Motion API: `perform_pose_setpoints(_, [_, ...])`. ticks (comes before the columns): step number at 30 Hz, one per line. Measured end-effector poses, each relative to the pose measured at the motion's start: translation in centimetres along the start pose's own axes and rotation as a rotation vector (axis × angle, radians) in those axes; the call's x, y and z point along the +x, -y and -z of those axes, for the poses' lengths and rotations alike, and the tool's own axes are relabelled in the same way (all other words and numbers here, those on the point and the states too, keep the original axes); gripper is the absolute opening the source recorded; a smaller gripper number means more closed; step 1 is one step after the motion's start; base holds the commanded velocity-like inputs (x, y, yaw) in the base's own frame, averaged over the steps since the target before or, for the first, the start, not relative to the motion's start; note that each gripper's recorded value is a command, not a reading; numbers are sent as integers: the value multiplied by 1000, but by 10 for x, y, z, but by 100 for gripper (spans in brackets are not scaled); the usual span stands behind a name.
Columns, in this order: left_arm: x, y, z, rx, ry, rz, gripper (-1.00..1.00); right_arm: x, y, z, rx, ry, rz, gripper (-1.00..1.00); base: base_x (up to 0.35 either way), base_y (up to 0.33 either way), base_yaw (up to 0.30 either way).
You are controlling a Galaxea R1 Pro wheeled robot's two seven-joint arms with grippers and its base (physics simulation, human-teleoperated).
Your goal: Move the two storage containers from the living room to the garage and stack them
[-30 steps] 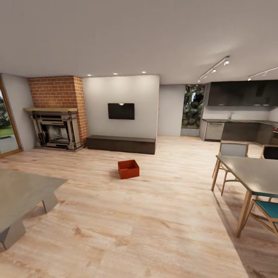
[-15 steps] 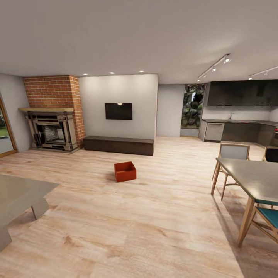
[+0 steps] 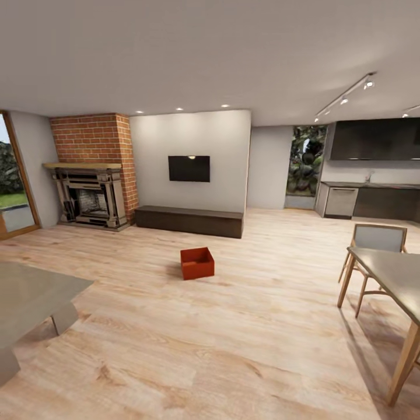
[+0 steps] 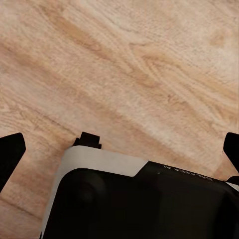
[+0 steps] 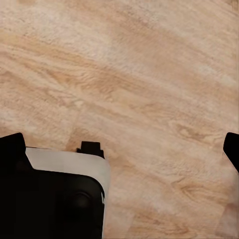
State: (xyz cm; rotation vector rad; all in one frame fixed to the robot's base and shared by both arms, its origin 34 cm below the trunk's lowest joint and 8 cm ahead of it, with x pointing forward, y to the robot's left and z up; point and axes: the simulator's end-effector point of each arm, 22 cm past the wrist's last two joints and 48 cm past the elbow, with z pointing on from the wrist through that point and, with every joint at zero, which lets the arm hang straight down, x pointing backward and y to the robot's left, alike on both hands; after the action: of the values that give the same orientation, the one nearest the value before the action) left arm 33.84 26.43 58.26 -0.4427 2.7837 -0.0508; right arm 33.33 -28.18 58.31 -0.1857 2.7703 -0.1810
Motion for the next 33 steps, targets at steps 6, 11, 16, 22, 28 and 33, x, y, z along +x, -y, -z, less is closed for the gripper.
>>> perform_pose_setpoints(6, [0, 0, 0, 0, 0, 0, 100, 0, 1, 0, -1, 2, 2, 100, 321, -87, 21])
perform_pose_setpoints(11, [0, 0, 0, 0, 0, 0, 100, 0, 4, 0, 1, 1, 5, 100, 321, -96, 3])
perform_pose_setpoints(16, [0, 0, 0, 0, 0, 0, 100, 1, 5, 0, 1, -1, 6, 100, 321, -84, 0])
perform_pose_setpoints(22, [0, -1, 0, -2, -1, 5, 100, 0, 0, 0, -4, 0, 5, 100, 324, -8, 0])
perform_pose_setpoints(28, [0, -2, 0, -3, -1, 9, 100, 0, 1, 0, 3, 0, 4, 100, 326, 0, 147])
perform_pose_setpoints(33, [0, -1, 0, -2, 0, 9, 100, -1, 2, 0, 4, 3, 4, 100, 326, 0, 241])
